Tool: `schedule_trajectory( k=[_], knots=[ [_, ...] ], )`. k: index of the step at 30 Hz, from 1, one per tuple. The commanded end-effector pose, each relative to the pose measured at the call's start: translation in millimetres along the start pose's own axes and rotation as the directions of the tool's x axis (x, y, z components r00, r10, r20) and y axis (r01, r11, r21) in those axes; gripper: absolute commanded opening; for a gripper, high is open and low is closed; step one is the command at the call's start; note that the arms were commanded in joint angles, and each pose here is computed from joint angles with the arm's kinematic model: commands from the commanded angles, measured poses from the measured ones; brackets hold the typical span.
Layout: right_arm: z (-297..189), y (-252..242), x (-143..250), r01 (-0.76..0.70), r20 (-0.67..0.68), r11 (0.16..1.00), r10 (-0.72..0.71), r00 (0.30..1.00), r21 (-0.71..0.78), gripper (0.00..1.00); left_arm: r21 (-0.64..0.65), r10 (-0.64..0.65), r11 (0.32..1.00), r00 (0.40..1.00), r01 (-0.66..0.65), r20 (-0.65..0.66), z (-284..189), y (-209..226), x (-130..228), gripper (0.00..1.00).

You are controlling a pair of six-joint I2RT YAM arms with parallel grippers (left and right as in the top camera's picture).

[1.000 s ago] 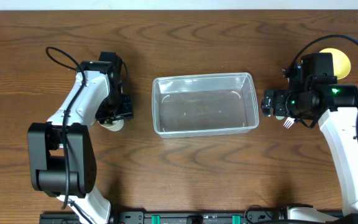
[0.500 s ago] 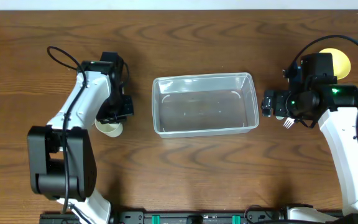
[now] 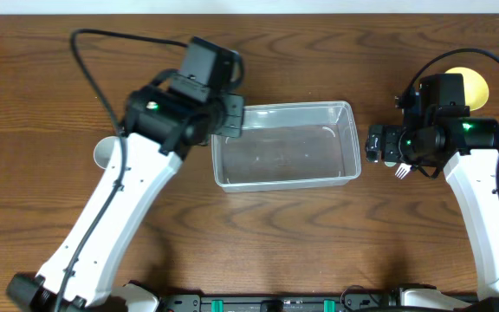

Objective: Pack container
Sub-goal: 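Move left gripper over the cream cup and grasp its rim, then carry cream cup into the container's left corner and release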

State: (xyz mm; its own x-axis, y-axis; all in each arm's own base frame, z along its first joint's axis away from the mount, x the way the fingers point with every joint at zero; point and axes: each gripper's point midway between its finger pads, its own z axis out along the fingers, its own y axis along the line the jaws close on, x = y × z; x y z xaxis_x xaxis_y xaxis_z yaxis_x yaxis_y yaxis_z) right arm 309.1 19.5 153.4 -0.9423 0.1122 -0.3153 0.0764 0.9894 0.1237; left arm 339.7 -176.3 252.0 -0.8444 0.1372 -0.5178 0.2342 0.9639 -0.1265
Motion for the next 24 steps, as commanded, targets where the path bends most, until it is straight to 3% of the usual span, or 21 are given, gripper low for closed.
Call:
schedule_trajectory(
  k=[1, 10, 19, 22, 24],
  knots=[
    [-3, -3, -6, -0.021, 0.016, 1.000, 0.021, 1.000, 0.013, 0.99, -0.030, 0.034, 0.999, 0.994, -0.037, -0.100, 46, -10, 13, 0.06],
    [-3, -4, -6, -0.022, 0.015, 1.000, 0.021, 1.000, 0.013, 0.99, -0.092, 0.037, 0.993, 0.939, -0.073, -0.342, 141, -4, 56, 0.06],
    [-3, -4, -6, -0.022, 0.015, 1.000, 0.021, 1.000, 0.013, 0.99, -0.125, 0.013, 0.990, 0.913, -0.069, -0.407, 179, 23, 67, 0.07],
    [-3, -4, -5, -0.022, 0.013, 1.000, 0.021, 1.000, 0.013, 0.99, -0.126, 0.011, 0.990, 0.917, -0.067, -0.400, 180, 29, 64, 0.15],
    [-3, -4, -5, -0.022, 0.013, 1.000, 0.021, 1.000, 0.013, 0.99, -0.122, 0.023, 0.990, 0.917, -0.077, -0.397, 180, 31, 62, 0.26]
  ],
)
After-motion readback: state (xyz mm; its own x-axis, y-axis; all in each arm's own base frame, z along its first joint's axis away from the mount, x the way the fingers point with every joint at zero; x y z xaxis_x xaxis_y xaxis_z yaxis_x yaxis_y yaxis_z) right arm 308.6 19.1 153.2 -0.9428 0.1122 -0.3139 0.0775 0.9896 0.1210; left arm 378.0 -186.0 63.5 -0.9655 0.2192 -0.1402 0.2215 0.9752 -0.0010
